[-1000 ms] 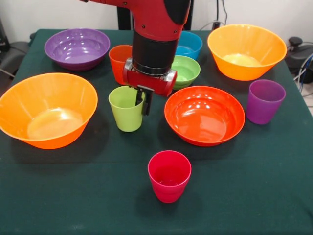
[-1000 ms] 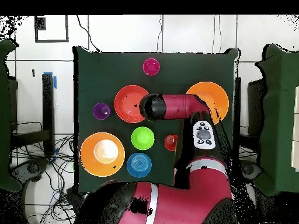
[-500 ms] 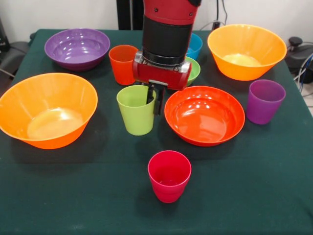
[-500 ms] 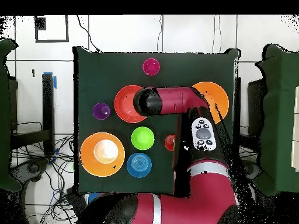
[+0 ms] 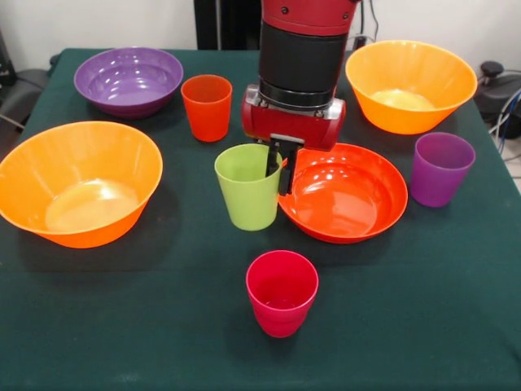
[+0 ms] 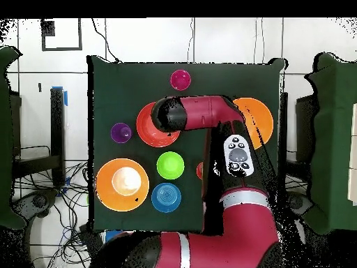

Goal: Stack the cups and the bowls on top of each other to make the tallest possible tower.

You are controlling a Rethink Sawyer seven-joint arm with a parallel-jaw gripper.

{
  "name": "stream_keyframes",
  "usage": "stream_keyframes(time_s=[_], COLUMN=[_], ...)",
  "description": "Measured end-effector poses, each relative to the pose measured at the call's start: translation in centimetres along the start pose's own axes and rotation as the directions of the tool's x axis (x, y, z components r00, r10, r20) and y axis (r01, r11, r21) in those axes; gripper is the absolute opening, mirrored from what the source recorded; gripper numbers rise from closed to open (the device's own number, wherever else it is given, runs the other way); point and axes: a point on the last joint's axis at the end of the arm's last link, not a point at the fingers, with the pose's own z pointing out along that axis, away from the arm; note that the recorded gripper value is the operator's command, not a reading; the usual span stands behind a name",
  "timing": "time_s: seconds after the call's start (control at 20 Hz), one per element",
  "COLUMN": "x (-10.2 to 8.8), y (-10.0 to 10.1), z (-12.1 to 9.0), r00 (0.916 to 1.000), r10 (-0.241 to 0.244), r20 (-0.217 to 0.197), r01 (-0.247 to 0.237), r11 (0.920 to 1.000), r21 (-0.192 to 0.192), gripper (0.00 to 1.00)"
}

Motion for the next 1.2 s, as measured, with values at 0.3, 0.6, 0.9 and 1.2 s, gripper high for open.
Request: stream_keyframes(time_s=[0.3, 0.6, 0.9, 1.2], x=[-0.4, -0.9, -1.6, -3.1], y=[0.7, 1.4, 1.4, 1.7], z=[-0.8, -1.8, -2.6, -4.0], r00=[0.9986, 0.9948, 0.9924, 0.9928], r10=[-0.009, -0.014, -0.009, -0.005], r20=[-0.053, -0.101, -0.122, -0.119], r01=[0.010, 0.019, 0.017, 0.013], r11=[0.9996, 0.9986, 0.9977, 0.9975], r21=[0.025, 0.050, 0.066, 0.070], gripper=[0.00, 0.00, 0.00, 0.00])
